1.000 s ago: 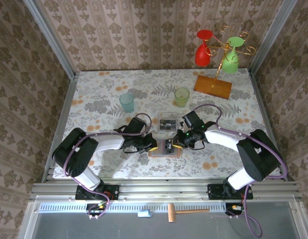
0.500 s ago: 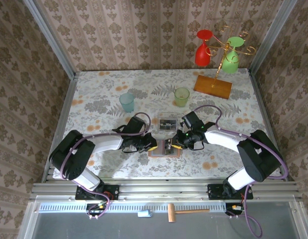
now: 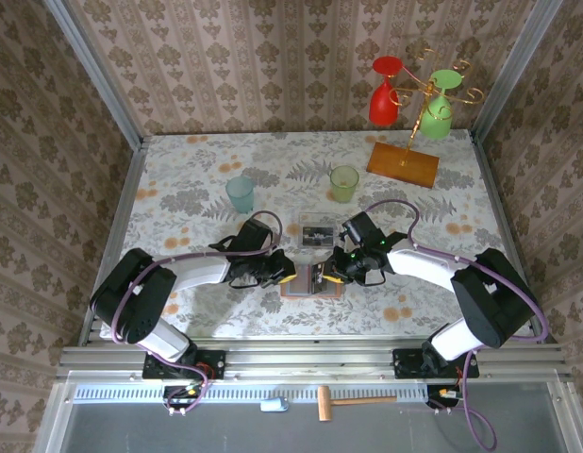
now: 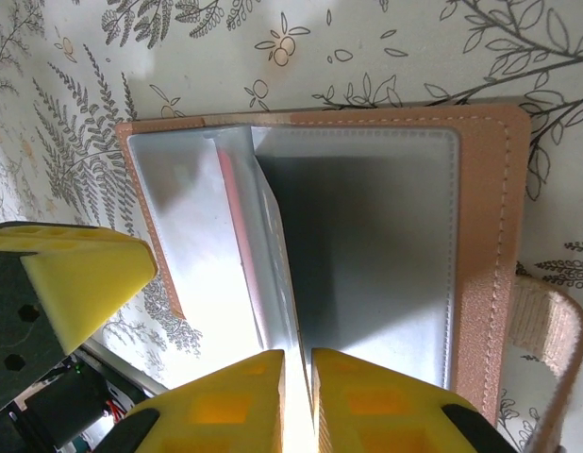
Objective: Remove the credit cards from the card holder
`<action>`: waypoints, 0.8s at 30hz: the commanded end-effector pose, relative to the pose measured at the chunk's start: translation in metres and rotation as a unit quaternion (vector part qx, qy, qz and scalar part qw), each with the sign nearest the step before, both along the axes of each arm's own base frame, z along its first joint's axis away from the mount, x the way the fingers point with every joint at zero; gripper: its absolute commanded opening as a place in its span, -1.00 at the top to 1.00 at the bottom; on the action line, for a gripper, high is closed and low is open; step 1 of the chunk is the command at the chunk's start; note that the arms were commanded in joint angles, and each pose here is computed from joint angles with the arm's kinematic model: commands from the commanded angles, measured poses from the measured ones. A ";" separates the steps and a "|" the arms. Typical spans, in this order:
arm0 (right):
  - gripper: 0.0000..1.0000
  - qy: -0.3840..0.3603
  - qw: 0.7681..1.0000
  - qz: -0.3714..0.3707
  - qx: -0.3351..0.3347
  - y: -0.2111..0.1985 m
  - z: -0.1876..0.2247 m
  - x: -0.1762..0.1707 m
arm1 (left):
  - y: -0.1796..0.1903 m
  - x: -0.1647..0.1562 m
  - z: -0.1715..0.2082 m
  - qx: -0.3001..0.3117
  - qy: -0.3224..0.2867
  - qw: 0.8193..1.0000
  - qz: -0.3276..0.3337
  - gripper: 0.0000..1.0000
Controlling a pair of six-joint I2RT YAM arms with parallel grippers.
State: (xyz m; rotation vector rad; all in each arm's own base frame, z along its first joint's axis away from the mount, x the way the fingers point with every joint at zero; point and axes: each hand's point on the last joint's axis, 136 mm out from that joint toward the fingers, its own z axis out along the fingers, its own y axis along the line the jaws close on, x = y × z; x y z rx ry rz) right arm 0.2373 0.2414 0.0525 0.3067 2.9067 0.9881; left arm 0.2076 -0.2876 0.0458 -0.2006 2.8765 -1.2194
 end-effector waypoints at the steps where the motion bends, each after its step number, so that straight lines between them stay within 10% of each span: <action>1: 0.72 0.000 1.000 -0.001 0.000 0.000 0.006 -0.004 | 0.006 -0.005 0.000 -0.003 0.003 1.000 -0.003 0.76; 24: 0.85 -0.017 1.000 0.012 -0.017 -0.006 0.018 -0.007 | 0.007 0.002 0.000 -0.010 0.000 1.000 0.005 0.75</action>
